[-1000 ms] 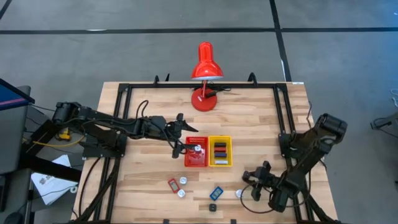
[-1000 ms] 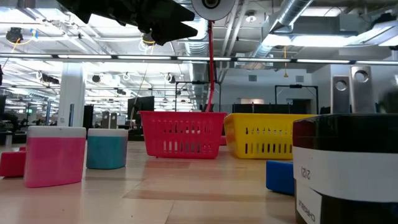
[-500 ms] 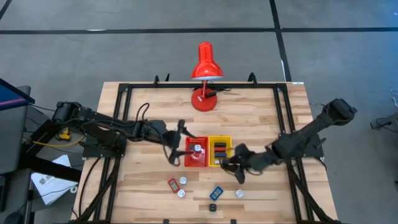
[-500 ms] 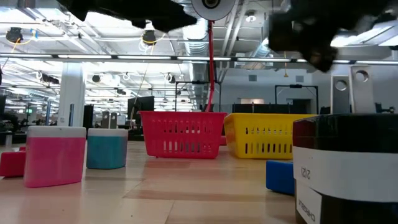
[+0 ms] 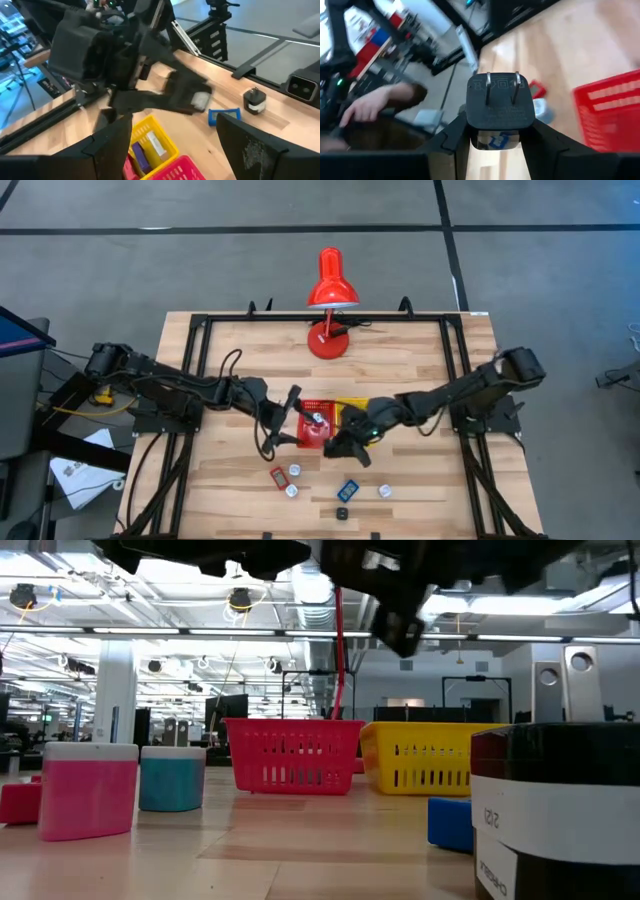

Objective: Pick & Place Office items
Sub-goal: Put the top black charger adapter into the red bin

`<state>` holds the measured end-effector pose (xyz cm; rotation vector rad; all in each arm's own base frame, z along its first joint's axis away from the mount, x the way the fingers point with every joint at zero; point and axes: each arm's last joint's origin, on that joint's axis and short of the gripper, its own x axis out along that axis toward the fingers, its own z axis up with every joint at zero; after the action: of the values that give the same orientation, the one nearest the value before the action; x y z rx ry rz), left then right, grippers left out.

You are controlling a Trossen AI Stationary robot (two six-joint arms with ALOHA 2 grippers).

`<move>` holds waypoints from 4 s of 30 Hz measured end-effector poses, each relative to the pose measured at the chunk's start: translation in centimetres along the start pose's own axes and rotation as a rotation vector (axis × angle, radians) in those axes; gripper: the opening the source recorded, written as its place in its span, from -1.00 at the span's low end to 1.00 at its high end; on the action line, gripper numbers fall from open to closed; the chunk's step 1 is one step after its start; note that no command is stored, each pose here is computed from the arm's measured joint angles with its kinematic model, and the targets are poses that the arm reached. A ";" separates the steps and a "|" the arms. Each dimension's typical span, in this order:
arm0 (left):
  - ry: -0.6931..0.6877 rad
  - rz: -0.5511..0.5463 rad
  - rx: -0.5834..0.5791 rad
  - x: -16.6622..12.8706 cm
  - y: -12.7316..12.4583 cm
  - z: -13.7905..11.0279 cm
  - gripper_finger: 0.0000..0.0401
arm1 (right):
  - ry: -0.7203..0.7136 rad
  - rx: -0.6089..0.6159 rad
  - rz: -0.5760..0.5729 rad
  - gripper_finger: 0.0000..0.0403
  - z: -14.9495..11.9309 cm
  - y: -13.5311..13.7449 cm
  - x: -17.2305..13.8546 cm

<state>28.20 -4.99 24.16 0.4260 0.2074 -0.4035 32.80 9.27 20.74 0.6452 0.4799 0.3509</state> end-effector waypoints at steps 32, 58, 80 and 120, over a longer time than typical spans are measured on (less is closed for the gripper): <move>-0.027 -0.292 0.000 1.9 -3.5 -0.6 0.29 | 0.196 0.016 0.204 -0.33 3.1 -2.0 5.4; -0.112 -0.212 0.025 1.9 -2.4 0.1 0.13 | 0.111 -0.011 0.208 -0.33 3.6 -1.9 5.5; -0.110 -0.311 -0.014 3.5 -2.2 -1.4 0.13 | 0.128 0.008 0.145 -0.33 3.6 -1.7 5.7; -0.075 -0.341 -0.046 3.5 -2.4 -1.7 -0.11 | 0.171 0.026 0.168 -0.30 3.5 -1.8 5.7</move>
<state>30.13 -7.35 20.80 0.3293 0.2162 -0.7469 39.67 8.77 20.19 0.6857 0.5958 0.5623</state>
